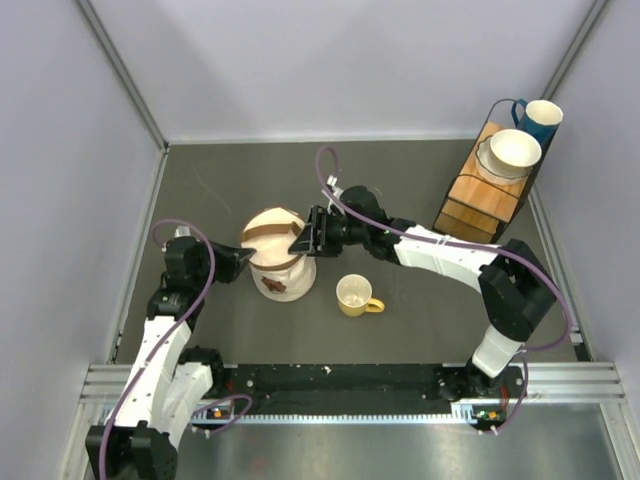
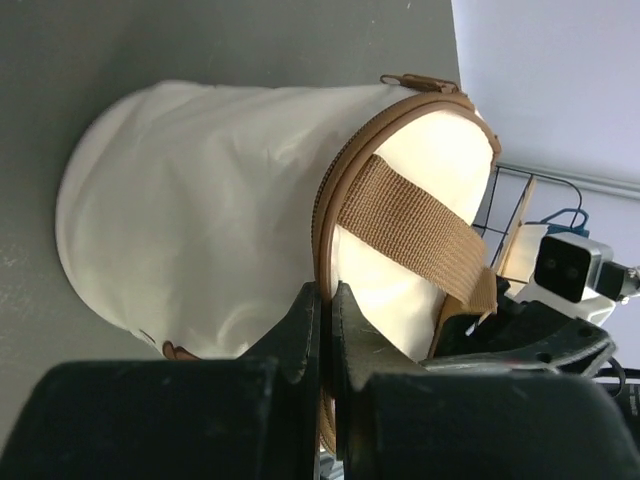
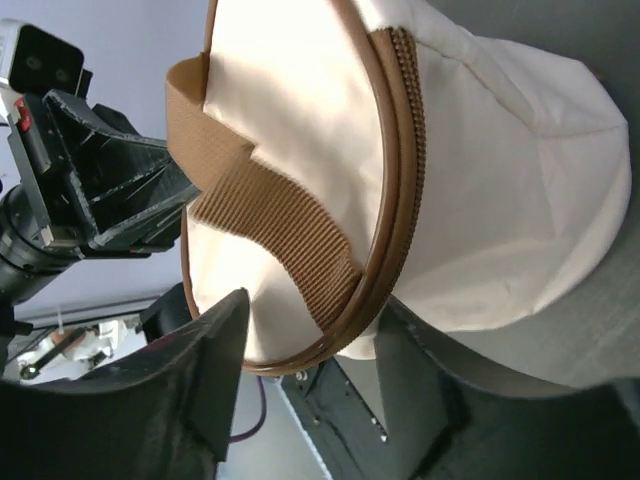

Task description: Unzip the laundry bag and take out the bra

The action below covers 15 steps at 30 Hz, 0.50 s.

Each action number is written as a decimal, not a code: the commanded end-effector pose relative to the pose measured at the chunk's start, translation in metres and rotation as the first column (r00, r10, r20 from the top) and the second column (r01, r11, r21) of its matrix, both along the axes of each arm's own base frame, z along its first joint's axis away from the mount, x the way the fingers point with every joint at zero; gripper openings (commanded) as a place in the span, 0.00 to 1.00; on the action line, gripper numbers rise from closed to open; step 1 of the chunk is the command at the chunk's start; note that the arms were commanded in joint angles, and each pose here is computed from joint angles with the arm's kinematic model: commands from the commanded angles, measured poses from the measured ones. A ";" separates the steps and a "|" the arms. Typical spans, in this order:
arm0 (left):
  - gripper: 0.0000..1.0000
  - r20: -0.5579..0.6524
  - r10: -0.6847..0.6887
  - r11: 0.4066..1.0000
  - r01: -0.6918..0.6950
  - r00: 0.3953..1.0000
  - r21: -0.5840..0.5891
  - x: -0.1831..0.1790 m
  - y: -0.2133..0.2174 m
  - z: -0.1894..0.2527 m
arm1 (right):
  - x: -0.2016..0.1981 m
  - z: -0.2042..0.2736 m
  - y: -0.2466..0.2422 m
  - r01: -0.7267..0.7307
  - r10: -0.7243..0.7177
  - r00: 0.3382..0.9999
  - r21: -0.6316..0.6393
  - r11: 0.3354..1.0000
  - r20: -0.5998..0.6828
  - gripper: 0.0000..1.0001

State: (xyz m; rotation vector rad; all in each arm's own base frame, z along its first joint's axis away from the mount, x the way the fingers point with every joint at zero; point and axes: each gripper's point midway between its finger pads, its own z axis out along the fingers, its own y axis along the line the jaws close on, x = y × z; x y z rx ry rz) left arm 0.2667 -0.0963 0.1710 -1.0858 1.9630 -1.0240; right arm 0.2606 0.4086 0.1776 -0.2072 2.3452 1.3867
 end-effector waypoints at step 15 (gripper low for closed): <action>0.99 0.161 -0.302 0.840 0.183 0.940 0.512 0.011 0.021 0.080 | 0.017 0.054 -0.012 -0.528 0.499 0.839 0.102 0.843 0.217 0.00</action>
